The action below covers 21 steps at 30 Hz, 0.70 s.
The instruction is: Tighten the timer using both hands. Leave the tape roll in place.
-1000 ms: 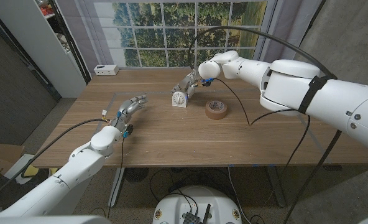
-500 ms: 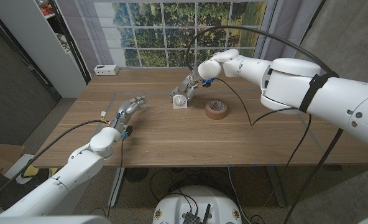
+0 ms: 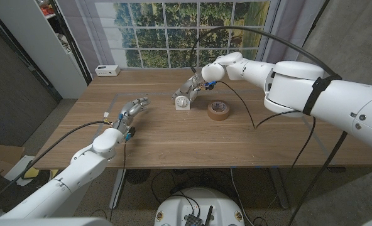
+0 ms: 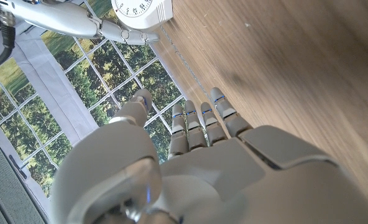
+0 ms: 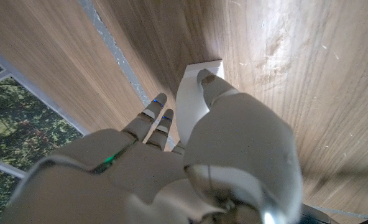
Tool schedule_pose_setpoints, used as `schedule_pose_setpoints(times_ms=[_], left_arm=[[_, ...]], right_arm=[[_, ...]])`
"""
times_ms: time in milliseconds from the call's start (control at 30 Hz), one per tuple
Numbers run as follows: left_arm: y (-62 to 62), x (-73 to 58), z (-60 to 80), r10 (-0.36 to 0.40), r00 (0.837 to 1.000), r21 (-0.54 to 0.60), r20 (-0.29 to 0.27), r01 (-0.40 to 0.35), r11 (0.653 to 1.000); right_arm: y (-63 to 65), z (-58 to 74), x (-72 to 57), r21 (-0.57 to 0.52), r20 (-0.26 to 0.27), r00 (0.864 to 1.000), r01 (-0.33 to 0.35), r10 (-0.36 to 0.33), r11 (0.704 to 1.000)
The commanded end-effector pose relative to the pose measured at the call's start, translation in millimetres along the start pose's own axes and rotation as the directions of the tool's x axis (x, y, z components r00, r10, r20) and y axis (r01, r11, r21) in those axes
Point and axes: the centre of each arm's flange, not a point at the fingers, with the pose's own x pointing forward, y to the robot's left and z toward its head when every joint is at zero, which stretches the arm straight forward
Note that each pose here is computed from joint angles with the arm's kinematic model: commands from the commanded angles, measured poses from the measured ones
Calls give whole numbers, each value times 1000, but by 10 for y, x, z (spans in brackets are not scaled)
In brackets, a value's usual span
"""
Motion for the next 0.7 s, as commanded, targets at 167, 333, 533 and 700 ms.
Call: schedule_pose_setpoints(times_ms=[167,333,533,700], left_arm=[[-41,58,103,-27,1000,22,7,26,999],[-34,63,129,-33,999,27,18,32,999],[-6,60,139,-28,999,29,26,27,999],[3,60,124,-29,999,25,33,28,999]], right_arm=[[137,-101,-52,26,3,1000,28,-28,999],[103,-102,-118,45,37,999,24,-25,999],[66,-150,-164,101,39,998,36,-40,994],[60,-195,-177,165,29,998,45,-51,985]])
